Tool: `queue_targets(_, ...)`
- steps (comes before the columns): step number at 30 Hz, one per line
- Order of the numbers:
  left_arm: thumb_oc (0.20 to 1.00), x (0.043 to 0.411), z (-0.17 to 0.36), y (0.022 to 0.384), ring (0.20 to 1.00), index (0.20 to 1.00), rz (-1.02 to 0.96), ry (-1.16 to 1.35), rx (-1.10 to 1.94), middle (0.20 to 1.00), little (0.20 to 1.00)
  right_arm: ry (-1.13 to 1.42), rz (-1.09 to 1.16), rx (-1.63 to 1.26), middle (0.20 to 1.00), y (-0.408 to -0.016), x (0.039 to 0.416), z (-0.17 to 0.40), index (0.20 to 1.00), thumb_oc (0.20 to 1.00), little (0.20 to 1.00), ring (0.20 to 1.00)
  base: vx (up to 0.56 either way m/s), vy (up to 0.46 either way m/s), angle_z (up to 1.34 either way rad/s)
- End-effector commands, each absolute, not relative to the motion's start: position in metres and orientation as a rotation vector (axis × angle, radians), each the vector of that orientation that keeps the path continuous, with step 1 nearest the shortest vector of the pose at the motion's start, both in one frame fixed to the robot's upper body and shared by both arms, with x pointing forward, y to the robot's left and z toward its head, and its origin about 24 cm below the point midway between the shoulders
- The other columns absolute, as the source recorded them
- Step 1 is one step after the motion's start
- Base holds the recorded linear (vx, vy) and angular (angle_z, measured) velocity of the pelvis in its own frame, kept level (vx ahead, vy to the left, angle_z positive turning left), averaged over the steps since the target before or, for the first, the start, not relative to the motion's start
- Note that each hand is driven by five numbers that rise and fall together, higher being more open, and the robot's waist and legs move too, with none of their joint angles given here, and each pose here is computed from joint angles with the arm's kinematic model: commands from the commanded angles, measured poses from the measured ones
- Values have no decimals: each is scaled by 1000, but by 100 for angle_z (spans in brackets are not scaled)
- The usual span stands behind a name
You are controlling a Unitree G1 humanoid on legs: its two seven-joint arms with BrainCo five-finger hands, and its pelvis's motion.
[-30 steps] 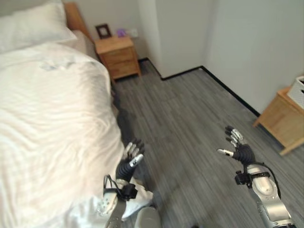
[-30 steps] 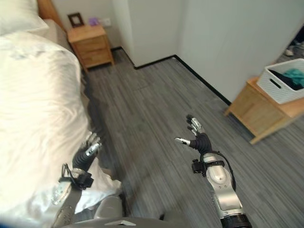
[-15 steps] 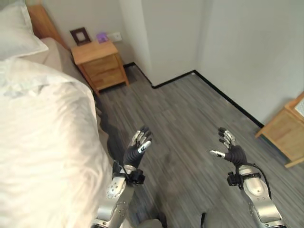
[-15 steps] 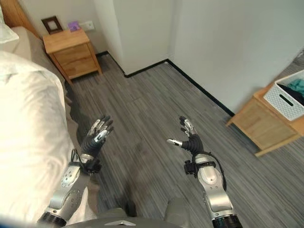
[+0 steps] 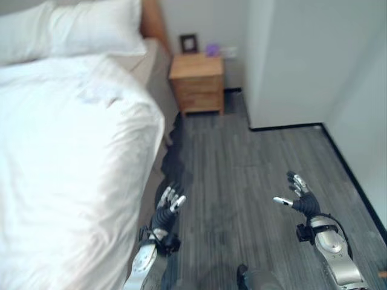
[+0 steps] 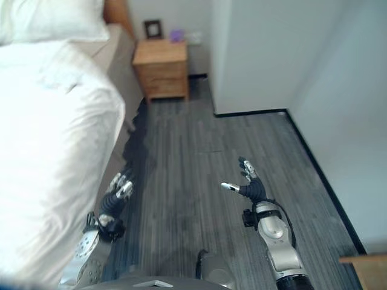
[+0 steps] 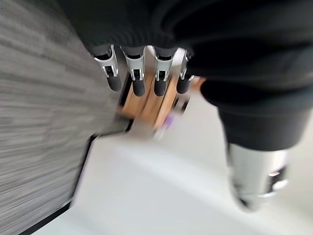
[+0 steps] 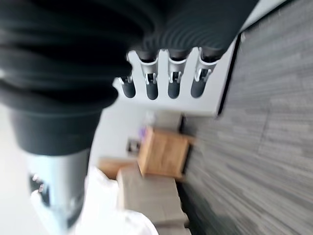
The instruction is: Making the bed.
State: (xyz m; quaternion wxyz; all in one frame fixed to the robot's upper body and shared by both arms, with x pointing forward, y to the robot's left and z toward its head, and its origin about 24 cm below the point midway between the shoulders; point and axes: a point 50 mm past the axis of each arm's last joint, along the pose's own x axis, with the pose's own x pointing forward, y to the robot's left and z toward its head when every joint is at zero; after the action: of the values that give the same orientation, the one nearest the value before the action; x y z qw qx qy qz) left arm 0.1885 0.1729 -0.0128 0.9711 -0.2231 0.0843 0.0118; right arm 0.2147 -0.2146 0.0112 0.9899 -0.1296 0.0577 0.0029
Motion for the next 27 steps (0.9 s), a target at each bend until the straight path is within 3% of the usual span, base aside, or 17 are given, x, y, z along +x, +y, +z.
queue_targets(1,1000,205,20,185,1000,1000,-6,7,-421,1000,1000,-42,59,-315,1000,-207,226,44,1000,1000,1000,1000,490,-88,-6)
queue_targets(7,1000,195,10,178,1000,1000,-24,69,-410,1000,1000,-9,64,-356,1000,-205,221,35,1000,1000,1000,1000,874,163,-54)
queue_targets(14,1000,207,21,183,1000,1000,-43,27,-304,1000,1000,-38,76,-357,1000,-196,223,39,1000,1000,1000,1000,320,76,-14)
queue_targets(22,1000,208,22,190,1000,1000,-10,9,-310,1000,1000,-10,59,-347,1000,-201,220,34,1000,1000,1000,1000,398,-142,41)
queue_targets(27,1000,212,26,195,1000,1000,-5,-20,-280,1000,1000,15,70,-345,1000,-203,218,30,1000,1000,1000,1000,282,-257,128)
